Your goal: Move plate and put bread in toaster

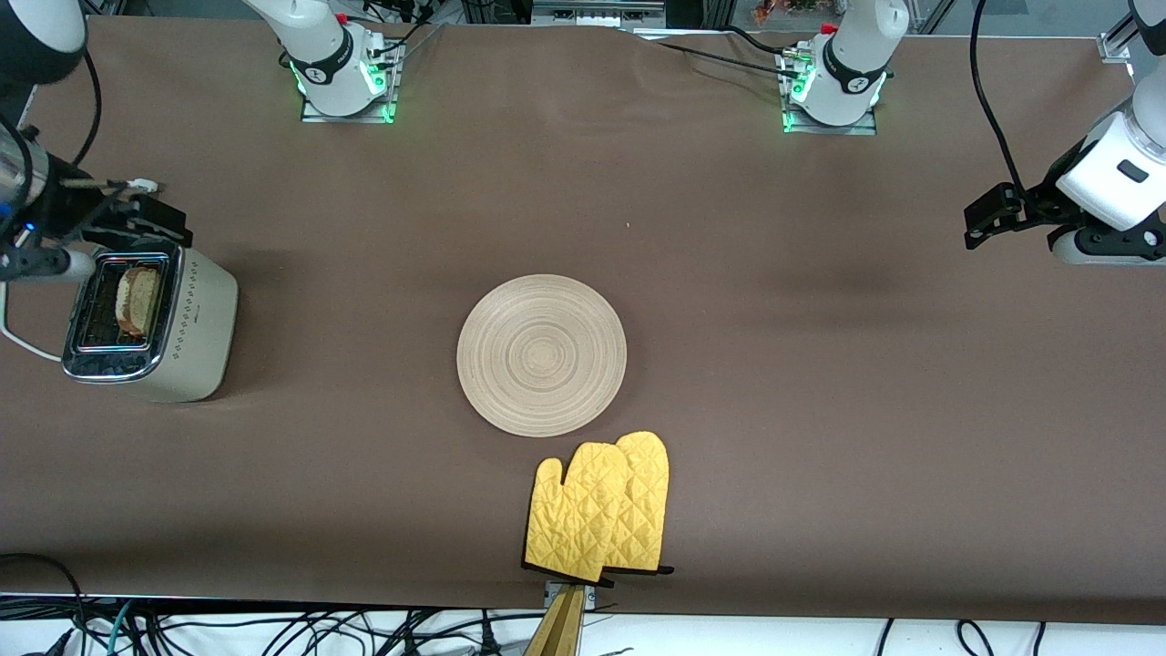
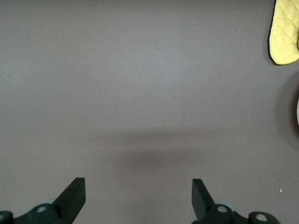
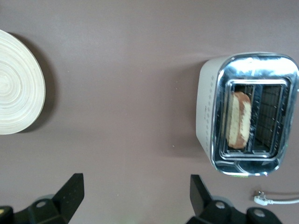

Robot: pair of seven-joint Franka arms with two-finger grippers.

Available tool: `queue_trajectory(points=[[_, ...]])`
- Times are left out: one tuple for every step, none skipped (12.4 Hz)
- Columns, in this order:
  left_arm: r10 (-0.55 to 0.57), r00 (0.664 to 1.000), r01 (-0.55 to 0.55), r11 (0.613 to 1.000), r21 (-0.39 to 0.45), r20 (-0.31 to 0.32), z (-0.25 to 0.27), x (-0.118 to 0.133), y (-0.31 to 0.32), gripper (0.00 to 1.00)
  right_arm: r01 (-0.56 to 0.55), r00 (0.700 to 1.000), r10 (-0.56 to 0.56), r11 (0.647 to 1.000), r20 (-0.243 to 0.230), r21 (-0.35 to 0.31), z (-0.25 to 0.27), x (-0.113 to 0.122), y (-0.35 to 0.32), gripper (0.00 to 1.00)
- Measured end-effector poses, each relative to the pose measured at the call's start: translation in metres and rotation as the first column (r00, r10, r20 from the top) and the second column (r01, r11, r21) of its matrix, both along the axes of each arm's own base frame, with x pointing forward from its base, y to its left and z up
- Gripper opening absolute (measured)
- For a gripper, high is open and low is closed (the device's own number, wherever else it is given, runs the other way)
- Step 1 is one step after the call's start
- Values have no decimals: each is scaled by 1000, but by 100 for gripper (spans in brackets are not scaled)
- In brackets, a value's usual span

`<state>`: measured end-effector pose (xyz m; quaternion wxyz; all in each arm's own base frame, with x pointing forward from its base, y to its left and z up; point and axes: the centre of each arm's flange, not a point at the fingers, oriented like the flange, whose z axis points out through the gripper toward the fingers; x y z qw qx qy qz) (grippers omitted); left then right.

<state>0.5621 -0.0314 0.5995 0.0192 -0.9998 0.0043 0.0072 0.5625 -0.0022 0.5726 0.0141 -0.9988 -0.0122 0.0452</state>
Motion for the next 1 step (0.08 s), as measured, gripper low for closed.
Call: queue_trajectory(points=[[0, 1000, 0, 1000, 0, 0, 0, 0, 0, 100, -2, 1000, 2, 1000, 7, 1, 5, -7, 1, 100]])
